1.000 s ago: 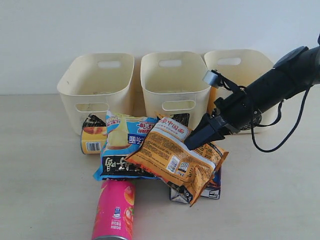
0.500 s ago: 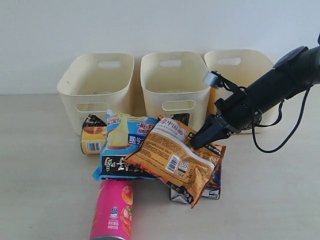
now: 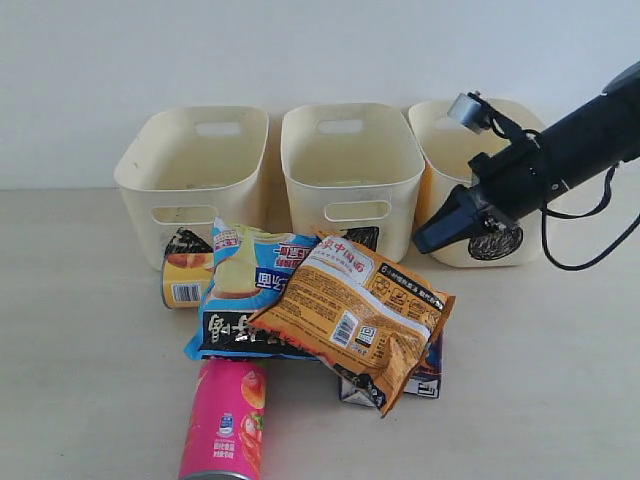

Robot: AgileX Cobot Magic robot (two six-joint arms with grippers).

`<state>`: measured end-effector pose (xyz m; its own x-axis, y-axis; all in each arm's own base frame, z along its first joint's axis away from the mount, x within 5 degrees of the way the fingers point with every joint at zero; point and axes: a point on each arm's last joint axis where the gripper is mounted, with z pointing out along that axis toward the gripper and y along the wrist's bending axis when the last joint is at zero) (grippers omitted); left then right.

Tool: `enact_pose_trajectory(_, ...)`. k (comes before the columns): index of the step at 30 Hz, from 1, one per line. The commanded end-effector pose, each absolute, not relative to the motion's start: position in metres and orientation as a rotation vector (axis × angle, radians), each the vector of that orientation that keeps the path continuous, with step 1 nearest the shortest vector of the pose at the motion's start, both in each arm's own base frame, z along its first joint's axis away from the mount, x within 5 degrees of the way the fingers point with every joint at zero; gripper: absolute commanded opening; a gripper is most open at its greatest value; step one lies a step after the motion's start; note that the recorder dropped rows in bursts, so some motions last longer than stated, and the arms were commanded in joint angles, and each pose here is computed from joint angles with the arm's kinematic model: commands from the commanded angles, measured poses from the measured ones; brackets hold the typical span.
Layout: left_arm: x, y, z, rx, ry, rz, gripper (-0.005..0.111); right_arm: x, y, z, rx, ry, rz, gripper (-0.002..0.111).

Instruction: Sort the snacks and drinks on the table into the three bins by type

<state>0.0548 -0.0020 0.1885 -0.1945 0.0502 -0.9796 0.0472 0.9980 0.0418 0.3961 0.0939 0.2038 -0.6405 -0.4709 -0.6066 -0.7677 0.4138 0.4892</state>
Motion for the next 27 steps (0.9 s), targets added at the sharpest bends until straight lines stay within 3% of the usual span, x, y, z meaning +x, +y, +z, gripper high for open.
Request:
enact_pose_trajectory(1,0.055,-0.002,0.188,0.055,1.761,-0.008,0.004,0.394,0.098,0.214,-1.048,2.298,1.096,0.004)
enact_pose_trajectory(2,0.055,-0.002,0.188,0.055,1.761,-0.008,0.004,0.392,0.095,0.219,-1.018,2.327,1.084,0.011)
enact_pose_trajectory(5,0.055,-0.002,0.188,0.055,1.761,-0.008,0.004,0.389,0.082,0.225,-0.74,2.539,1.096,0.048)
enact_pose_trajectory(7,0.055,-0.002,0.188,0.055,1.761,-0.008,0.004,0.38,0.081,0.212,-0.523,2.686,1.171,0.06)
enact_pose_trajectory(11,0.055,-0.002,0.188,0.055,1.761,-0.008,0.004,0.354,0.074,0.185,-0.34,2.802,1.226,0.059)
enact_pose_trajectory(18,0.055,-0.002,0.188,0.055,1.763,-0.008,0.004,0.334,0.081,0.177,-0.127,2.601,1.47,0.059)
enact_pose_trajectory(25,0.055,-0.002,0.188,0.055,1.763,-0.008,0.004,0.314,0.082,0.153,-0.081,2.659,1.424,0.079)
enact_pose_trajectory(27,0.055,-0.002,0.188,0.055,1.763,-0.008,0.004,0.313,0.086,0.149,-0.081,2.669,1.385,0.08)
